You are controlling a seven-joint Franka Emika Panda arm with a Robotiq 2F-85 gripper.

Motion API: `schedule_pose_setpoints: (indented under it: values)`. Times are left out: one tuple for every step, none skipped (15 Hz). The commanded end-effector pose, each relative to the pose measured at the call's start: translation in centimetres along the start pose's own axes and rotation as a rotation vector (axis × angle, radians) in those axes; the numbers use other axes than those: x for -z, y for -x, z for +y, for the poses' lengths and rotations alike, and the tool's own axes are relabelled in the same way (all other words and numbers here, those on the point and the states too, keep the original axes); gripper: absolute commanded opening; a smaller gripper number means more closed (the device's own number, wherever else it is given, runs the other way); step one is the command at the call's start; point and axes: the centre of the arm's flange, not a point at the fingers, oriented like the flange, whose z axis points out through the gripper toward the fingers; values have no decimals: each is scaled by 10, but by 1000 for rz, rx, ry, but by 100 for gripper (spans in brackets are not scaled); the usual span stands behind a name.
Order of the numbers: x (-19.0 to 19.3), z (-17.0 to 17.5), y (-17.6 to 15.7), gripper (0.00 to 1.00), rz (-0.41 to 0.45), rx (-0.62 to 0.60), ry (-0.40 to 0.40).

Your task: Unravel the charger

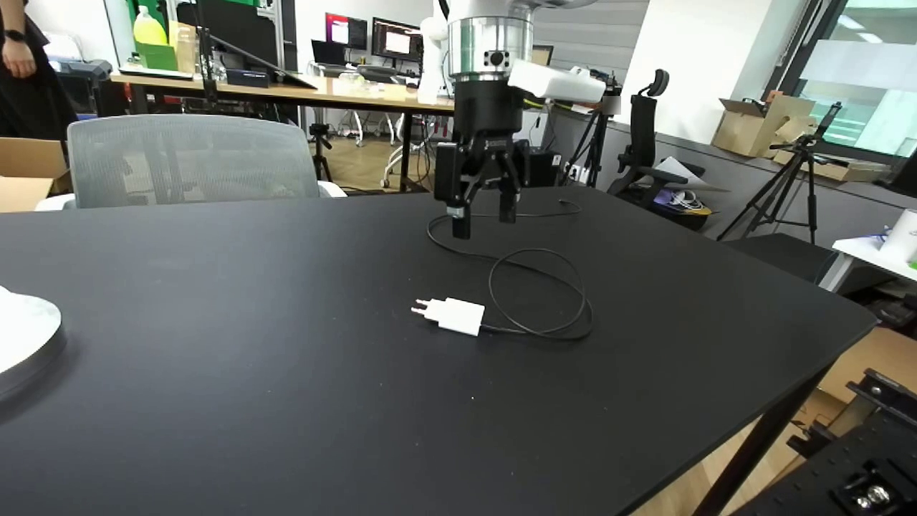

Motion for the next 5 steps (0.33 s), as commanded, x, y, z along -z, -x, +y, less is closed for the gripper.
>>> schedule_pose_setpoints:
  values:
    - [2,-9,1,100,-45,-168,31]
    - [-2,-12,1,100,-58,-197,31]
    - [-8,-15,0,100,-67,-224,26]
    - [-16,-17,-2,100,-81,-244,28]
    - [-25,-21,-5,100,-97,-263,12]
